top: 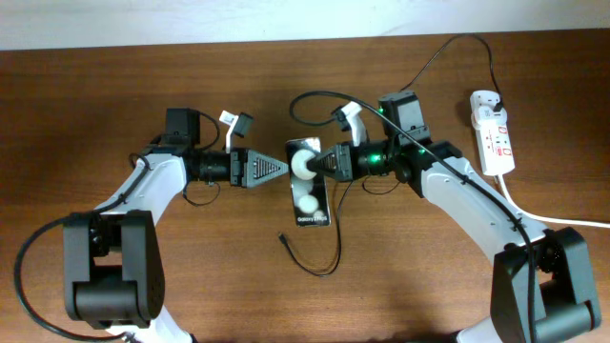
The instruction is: Plug charger to phone and switch on socket
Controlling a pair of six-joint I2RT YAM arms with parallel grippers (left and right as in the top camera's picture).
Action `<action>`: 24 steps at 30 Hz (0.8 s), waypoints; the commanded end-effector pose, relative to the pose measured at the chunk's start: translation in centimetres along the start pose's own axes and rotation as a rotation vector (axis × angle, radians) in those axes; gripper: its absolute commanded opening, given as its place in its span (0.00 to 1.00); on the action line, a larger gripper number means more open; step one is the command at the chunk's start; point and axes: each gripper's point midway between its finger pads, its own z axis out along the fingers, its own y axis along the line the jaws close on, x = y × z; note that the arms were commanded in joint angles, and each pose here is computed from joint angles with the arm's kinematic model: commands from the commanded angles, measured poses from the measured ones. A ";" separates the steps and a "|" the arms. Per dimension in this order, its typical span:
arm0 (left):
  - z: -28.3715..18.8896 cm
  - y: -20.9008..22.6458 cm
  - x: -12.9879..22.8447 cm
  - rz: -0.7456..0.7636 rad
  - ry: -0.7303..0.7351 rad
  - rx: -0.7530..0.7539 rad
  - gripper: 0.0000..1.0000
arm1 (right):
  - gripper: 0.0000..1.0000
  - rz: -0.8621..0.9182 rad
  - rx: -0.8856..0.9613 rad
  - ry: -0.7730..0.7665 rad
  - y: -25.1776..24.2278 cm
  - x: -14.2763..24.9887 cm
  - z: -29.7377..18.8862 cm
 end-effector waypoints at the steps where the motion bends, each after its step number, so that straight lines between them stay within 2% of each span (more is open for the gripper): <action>1: 0.6 -3.0 -0.6 0.085 -0.001 0.107 0.96 | 0.04 -0.073 -0.078 0.008 1.7 -0.3 -0.1; 5: 1.6 -3.6 -0.2 0.104 0.022 0.130 0.92 | 0.04 -0.075 -0.082 -0.024 1.8 -1.2 -0.3; 12: 2.5 -5.0 0.0 0.136 0.037 0.199 0.84 | 0.04 0.028 -0.087 -0.190 2.8 -6.0 -0.8; 13: 2.5 -5.0 0.0 0.136 0.037 0.199 0.84 | 0.04 0.045 -0.079 -0.196 2.6 -6.1 -0.8; 17: 2.3 -5.5 -0.1 0.142 0.031 0.232 0.70 | 0.04 0.105 -0.052 -0.165 1.8 -5.2 -0.6; 24: 2.4 -5.5 -0.1 0.142 0.031 0.232 0.59 | 0.04 0.124 -0.022 -0.148 1.6 -4.4 0.3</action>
